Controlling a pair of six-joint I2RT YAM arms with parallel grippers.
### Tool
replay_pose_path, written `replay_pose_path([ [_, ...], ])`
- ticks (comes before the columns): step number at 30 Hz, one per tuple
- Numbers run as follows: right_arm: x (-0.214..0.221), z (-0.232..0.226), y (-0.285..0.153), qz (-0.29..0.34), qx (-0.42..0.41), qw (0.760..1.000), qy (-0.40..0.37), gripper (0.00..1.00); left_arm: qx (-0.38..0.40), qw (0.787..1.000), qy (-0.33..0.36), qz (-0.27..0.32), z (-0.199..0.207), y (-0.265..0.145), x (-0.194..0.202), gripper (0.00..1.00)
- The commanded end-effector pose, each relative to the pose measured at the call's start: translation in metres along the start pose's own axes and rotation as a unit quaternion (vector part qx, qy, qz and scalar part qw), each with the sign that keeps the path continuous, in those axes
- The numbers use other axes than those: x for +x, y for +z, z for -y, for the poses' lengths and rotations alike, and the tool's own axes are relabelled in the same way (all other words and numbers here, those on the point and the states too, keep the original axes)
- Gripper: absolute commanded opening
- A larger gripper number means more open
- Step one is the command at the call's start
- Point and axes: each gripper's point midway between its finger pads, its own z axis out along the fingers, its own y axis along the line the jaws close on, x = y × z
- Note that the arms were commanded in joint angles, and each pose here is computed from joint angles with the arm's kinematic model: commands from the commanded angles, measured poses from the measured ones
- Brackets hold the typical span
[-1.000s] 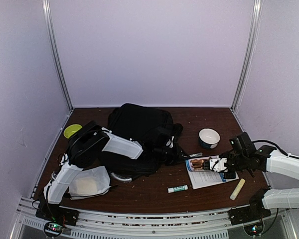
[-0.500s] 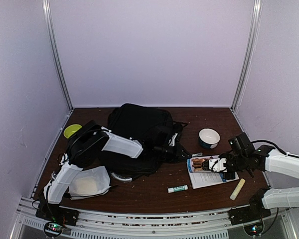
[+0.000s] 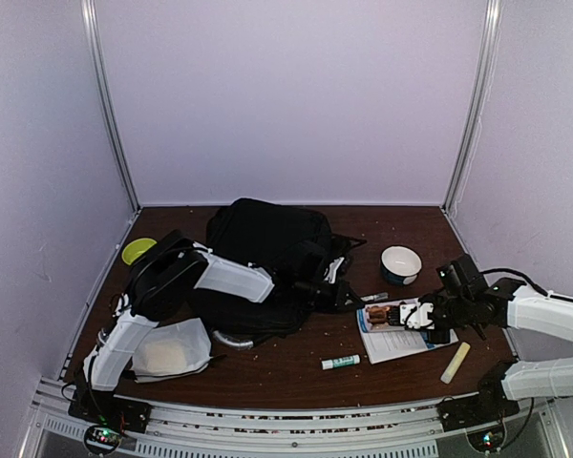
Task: Pack the student bag
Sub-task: Pick up the book at the center of the board.
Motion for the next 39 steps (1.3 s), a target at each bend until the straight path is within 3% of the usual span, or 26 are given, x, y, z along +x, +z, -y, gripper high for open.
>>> replay_pose_path([
  [1,-0.020,0.016,-0.011,0.030,0.015,0.999,-0.007,0.13,0.033,0.997,0.059,0.022,0.053,-0.017,-0.019,0.00],
  [3,-0.023,0.011,-0.021,0.028,-0.006,0.999,-0.016,0.35,0.033,0.996,0.071,0.030,0.062,-0.025,-0.023,0.00],
  [5,-0.027,0.008,-0.034,0.026,-0.021,0.999,-0.020,0.50,0.034,0.995,0.086,0.035,0.071,-0.033,-0.027,0.00],
  [9,-0.037,0.006,-0.061,0.031,-0.045,0.998,0.005,0.61,0.025,0.991,0.122,0.052,0.086,-0.049,-0.036,0.00],
  [15,-0.052,-0.010,-0.099,0.042,-0.140,0.988,0.040,0.66,0.016,0.986,0.150,0.066,0.104,-0.062,-0.051,0.00],
  [19,-0.058,-0.029,-0.132,0.042,-0.199,0.978,0.044,0.75,0.018,0.985,0.147,0.085,0.111,-0.071,-0.069,0.00],
  [24,-0.060,-0.016,-0.156,0.049,-0.123,0.989,0.060,0.75,0.051,0.983,0.148,0.101,0.126,-0.074,-0.082,0.00],
  [28,-0.058,0.020,-0.158,0.066,-0.048,0.988,0.129,0.73,0.082,0.977,0.164,0.107,0.148,-0.082,-0.087,0.00],
  [31,-0.062,0.054,-0.164,0.098,-0.039,0.972,0.210,0.69,0.088,0.973,0.183,0.112,0.160,-0.093,-0.089,0.00],
  [34,-0.070,0.087,-0.181,0.174,-0.037,0.946,0.273,0.68,0.079,0.969,0.201,0.120,0.167,-0.109,-0.089,0.00],
  [39,-0.057,0.133,-0.194,0.256,-0.017,0.901,0.350,0.76,0.075,0.964,0.216,0.139,0.179,-0.145,-0.093,0.00],
])
